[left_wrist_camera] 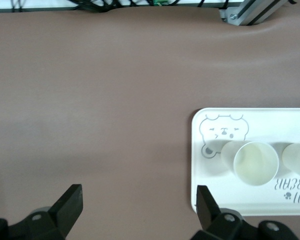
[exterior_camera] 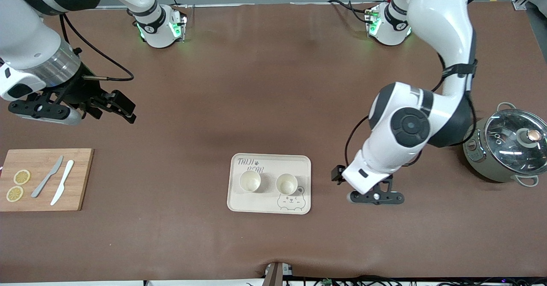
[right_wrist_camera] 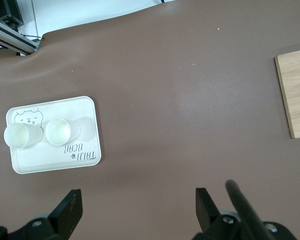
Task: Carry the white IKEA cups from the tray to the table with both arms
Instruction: 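Lower the left gripper over the white cup nearest it on the tray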
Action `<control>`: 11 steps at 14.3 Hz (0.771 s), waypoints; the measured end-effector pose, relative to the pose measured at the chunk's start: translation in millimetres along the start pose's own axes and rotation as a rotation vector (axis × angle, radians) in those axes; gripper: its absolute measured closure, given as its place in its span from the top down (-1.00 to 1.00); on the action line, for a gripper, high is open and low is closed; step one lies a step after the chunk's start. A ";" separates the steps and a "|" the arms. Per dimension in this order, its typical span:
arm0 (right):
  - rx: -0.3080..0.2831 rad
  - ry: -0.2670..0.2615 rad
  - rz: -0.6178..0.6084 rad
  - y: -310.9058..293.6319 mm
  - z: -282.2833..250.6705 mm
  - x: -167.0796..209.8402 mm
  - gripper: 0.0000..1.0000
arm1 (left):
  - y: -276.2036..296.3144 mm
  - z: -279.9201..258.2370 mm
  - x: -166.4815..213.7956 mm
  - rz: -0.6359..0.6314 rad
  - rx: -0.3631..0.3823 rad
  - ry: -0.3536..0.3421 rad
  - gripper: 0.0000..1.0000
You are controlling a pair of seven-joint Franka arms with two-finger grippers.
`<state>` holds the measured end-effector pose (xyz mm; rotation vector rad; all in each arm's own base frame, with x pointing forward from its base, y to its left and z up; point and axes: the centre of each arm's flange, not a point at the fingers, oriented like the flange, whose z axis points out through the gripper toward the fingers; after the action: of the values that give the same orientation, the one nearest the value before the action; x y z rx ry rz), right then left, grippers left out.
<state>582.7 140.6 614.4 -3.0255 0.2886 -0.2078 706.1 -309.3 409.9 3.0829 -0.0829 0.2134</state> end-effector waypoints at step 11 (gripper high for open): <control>-0.003 -0.005 0.000 -0.8 3.5 1.1 1.00 | 69.5 100.1 -19.9 0.026 -0.047 0.005 1.00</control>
<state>584.4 141.5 611.2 -3.0280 0.2889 -0.2008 696.0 -383.0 311.3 3.0361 -0.1255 0.2167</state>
